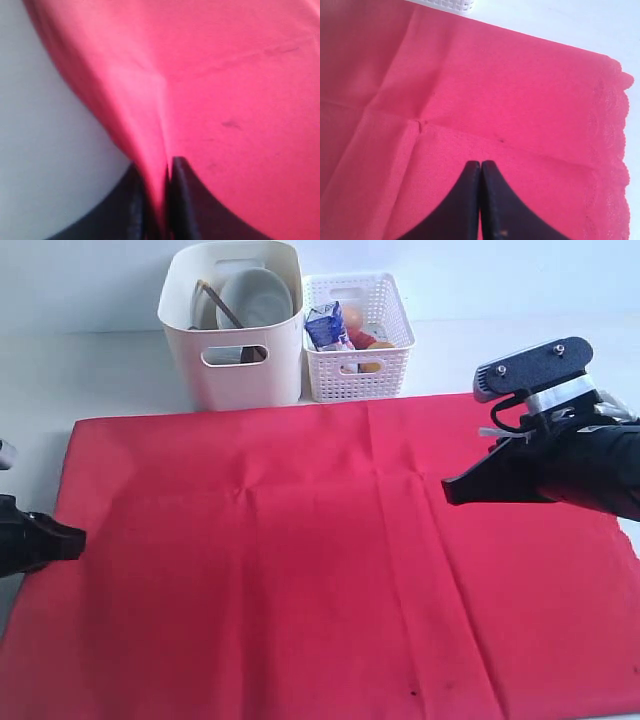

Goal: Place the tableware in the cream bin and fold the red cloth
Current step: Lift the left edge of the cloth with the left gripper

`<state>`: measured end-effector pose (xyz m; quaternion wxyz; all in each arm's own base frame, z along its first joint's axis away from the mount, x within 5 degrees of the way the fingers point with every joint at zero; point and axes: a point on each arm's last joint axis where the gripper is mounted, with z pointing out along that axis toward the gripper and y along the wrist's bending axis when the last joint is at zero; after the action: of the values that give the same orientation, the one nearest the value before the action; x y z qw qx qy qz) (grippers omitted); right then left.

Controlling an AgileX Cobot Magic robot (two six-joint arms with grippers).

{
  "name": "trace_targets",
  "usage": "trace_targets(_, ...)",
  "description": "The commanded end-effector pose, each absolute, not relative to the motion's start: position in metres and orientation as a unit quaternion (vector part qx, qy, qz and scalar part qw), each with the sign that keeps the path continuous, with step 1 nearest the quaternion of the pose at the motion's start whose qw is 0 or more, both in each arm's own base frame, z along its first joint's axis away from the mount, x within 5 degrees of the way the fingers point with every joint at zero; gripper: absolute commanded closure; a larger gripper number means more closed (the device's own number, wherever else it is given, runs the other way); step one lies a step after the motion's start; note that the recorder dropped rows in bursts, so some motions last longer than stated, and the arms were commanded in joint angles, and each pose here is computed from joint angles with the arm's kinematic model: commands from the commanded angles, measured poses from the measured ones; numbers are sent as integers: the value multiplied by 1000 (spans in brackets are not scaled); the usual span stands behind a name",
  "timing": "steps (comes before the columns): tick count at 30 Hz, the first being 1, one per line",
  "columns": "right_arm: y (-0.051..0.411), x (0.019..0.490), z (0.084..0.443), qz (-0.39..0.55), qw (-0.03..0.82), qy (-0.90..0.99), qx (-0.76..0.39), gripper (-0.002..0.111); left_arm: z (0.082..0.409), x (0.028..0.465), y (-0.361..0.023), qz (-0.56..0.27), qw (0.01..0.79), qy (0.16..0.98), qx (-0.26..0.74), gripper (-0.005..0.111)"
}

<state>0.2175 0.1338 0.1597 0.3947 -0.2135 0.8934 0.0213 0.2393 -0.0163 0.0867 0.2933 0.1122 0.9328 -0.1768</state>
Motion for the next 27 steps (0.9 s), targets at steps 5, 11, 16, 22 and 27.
trace_targets(5,135,218,160,39,388,899,-197,108,104,261,30,30,243,969,35,107)
trace_targets(11,160,215,155,120,310,905,-264,108,127,267,22,-3,308,950,47,107)
trace_targets(16,172,229,121,107,256,921,-273,108,158,265,13,-7,364,930,56,107)
trace_targets(22,187,241,77,109,182,935,-283,108,193,257,-31,-55,427,894,127,107)
trace_targets(27,190,239,86,126,179,926,-308,108,201,246,-79,-116,435,867,214,107)
